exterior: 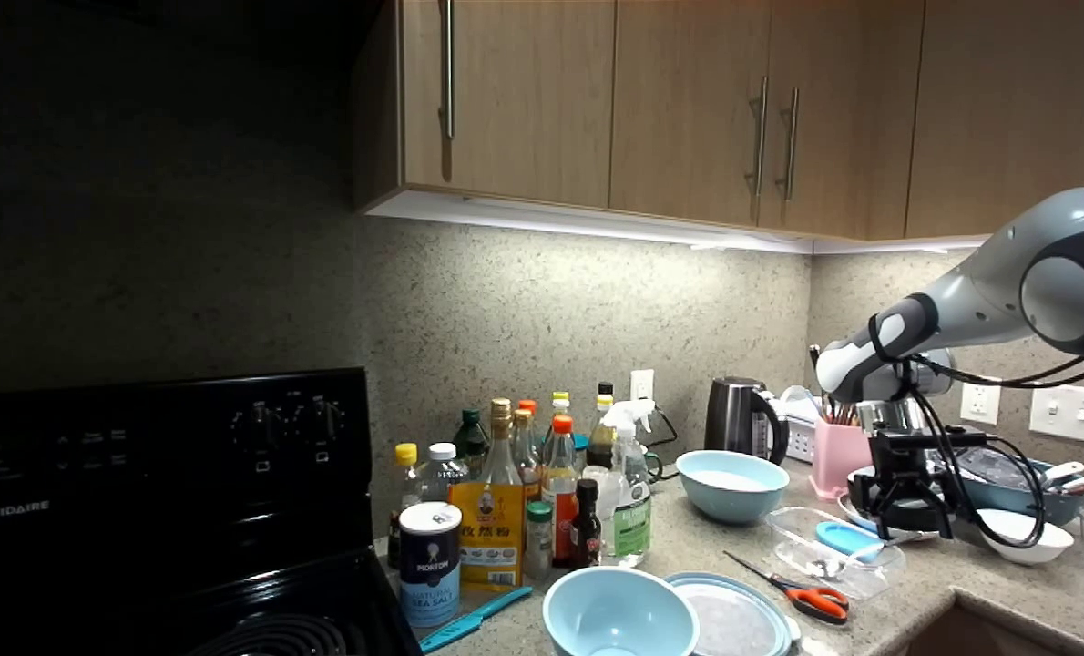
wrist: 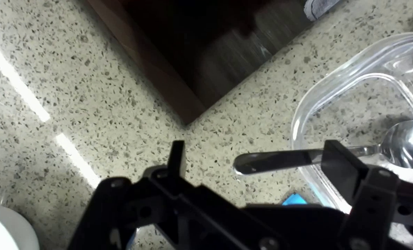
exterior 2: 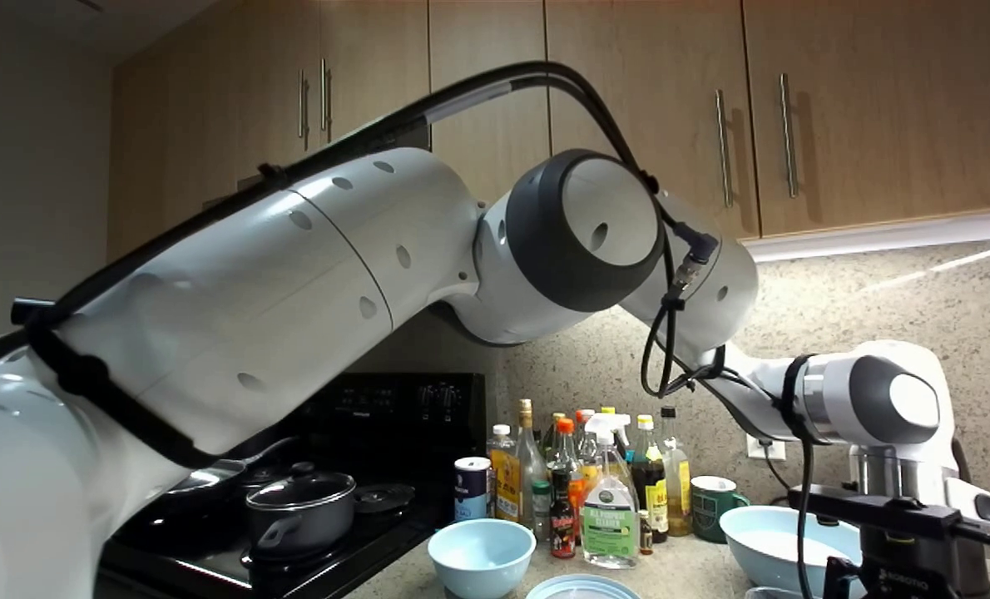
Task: Remove the silver spoon from the clear bowl and place it inside the blue bowl on the left
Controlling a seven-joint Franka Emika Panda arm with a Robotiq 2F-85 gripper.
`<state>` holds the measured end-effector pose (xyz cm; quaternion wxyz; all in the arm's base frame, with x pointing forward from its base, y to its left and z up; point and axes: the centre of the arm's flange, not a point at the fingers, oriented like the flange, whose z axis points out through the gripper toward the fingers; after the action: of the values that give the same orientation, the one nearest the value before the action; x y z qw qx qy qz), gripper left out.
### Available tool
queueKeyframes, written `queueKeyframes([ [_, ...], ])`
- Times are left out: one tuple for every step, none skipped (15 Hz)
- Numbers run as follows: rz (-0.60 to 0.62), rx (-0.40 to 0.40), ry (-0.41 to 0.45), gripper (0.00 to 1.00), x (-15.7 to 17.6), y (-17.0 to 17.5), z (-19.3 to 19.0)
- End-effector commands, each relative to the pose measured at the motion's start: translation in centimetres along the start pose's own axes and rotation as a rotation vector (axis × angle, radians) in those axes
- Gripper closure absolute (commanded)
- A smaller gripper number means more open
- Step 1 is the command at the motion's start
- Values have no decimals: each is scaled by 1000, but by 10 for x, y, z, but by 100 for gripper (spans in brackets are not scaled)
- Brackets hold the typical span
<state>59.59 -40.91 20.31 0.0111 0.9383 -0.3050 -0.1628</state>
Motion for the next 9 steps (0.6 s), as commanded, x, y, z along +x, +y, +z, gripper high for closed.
queueKeyframes([
  [-73, 38, -33, 25, 19, 8, 1],
  [-79, 38, -38, 26, 20, 9, 2],
  [-86, 40, -42, 33, 22, 10, 2],
  [-93, 41, -48, 40, 24, 11, 1],
  [-98, 41, -58, 47, 25, 11, -1],
  [-96, 37, -64, 53, 26, 11, -2],
  [-94, 36, -70, 59, 27, 12, -3],
  [-86, 33, -74, 66, 28, 13, -4],
  [-86, 33, -78, 72, 28, 13, -7],
])
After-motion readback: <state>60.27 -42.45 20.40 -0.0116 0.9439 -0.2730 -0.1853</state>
